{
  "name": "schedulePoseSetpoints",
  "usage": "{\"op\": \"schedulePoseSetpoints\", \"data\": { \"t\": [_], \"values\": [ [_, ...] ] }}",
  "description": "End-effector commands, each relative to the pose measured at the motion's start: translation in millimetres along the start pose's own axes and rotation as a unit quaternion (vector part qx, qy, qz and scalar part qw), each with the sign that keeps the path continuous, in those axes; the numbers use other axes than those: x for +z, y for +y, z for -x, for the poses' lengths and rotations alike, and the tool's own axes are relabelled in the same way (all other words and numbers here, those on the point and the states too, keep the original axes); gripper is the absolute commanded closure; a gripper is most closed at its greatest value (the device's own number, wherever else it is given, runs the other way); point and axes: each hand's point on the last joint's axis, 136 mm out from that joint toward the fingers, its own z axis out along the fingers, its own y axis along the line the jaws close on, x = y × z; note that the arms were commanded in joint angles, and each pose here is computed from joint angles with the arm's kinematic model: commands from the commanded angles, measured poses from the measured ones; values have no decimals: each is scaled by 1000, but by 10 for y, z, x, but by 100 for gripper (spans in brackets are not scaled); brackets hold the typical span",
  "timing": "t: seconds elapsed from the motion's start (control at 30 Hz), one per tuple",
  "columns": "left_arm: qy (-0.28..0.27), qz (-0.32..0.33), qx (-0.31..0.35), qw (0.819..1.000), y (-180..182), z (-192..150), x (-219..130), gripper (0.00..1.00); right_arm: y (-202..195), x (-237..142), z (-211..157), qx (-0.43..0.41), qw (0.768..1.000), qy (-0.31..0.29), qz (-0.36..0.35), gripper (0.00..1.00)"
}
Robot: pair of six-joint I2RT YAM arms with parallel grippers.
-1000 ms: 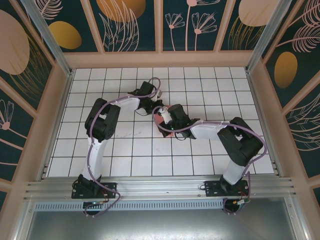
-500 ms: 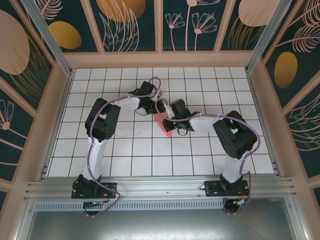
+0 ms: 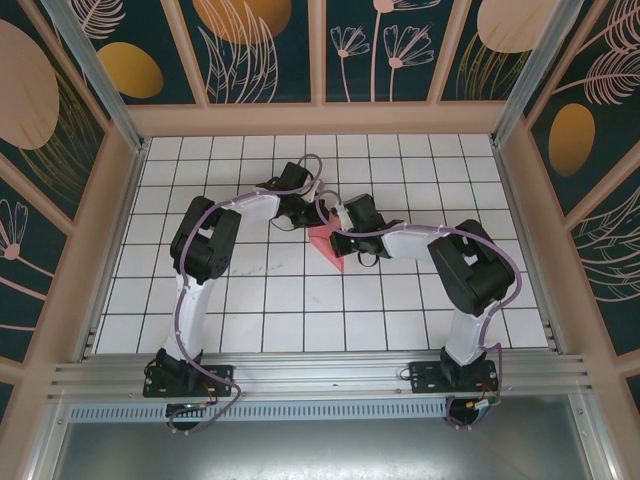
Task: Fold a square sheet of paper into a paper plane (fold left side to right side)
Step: Third fold the triangle at the center of the table.
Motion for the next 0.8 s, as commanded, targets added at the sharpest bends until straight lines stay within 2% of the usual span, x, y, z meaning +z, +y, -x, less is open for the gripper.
{"op": "schedulePoseSetpoints", "data": {
  "t": [0.0, 0.77],
  "values": [
    [26, 43, -11, 999, 248, -170, 135, 90, -5, 16, 50, 11, 1000, -3, 2, 100],
    [23, 51, -9, 998, 227, -164, 144, 92, 49, 27, 78, 18, 1000, -1, 17, 100]
  ]
}}
